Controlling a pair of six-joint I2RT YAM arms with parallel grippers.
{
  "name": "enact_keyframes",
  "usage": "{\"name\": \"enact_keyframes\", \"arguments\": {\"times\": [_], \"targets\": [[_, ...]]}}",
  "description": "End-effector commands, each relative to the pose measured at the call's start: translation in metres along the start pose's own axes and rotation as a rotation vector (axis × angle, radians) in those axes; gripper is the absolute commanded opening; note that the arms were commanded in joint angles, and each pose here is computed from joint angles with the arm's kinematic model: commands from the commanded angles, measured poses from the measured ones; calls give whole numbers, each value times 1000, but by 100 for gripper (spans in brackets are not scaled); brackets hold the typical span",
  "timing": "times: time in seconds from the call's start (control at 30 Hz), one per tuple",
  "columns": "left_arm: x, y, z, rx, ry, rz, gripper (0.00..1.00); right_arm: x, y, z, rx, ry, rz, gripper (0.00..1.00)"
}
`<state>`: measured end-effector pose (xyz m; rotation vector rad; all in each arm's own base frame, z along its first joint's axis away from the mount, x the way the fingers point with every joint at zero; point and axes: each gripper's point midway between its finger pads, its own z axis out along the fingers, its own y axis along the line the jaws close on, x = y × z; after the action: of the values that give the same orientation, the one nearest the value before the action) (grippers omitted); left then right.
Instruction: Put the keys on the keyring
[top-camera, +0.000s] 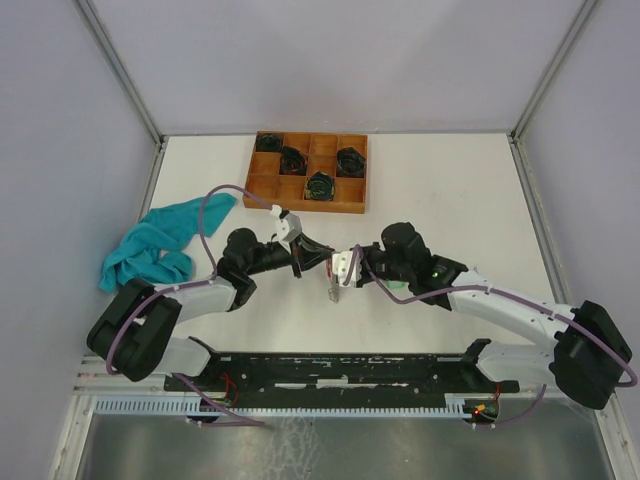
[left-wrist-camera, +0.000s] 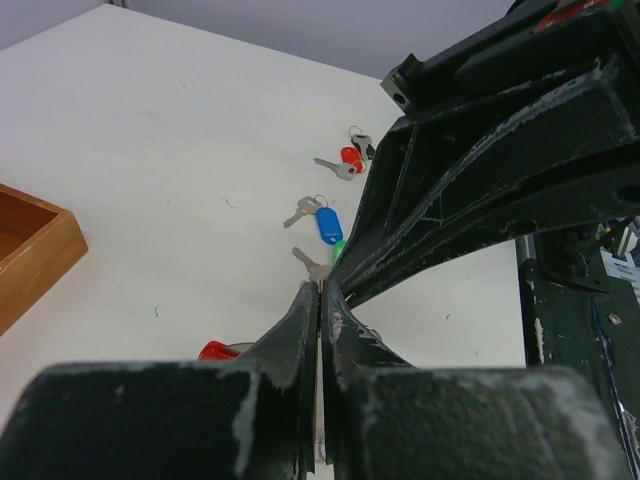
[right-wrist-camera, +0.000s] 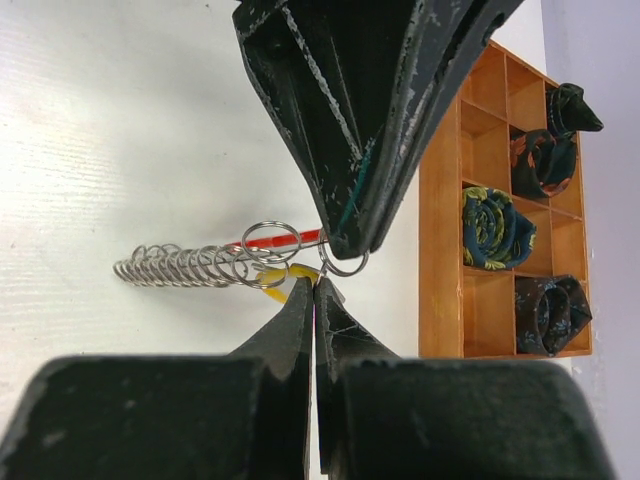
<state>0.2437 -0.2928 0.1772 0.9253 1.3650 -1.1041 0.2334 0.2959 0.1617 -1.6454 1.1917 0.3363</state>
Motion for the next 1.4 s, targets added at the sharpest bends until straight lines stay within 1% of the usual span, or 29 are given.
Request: {"name": "enact_keyframes", "arguments": {"times": [0.0, 0.17, 0.3, 0.37, 0.47, 0.6, 0.67, 0.77, 0.9, 1.0, 1.2, 1.37], "targets": [[-37, 3, 4, -28, -136, 54, 3, 3, 4, 7, 15, 13, 16, 0], [-26, 4, 4, -24, -88, 52, 3, -5, -15, -2, 59, 30, -55, 1], [-17, 4, 3, -18, -42, 69, 17, -14, -25, -7, 45, 39, -112, 1], [-15, 4, 1, -15, -22, 93, 23, -18, -27, -8, 38, 35, -128, 1], [-11, 1, 0, 4, 11, 116, 27, -25, -30, -8, 25, 21, -137, 1], [-9, -8, 1, 65, 24, 122, 31, -30, -29, -9, 2, 11, -149, 1], [-8, -9, 2, 79, 32, 118, 36, -31, -30, -9, -7, 15, -156, 1], [-6, -8, 3, 82, 45, 108, 37, -34, -30, -10, -18, 11, -161, 0], [-8, -6, 5, 85, 47, 107, 36, -36, -28, -9, -38, 2, -159, 1], [-9, -7, 6, 90, 48, 109, 33, -37, -26, -8, -49, -3, -156, 1], [-3, -10, 8, 133, 74, 93, 21, -37, -28, -11, -41, 1, -158, 1], [3, -12, 7, 154, 97, 94, 3, -32, -29, -16, -25, 34, -162, 1]]}}
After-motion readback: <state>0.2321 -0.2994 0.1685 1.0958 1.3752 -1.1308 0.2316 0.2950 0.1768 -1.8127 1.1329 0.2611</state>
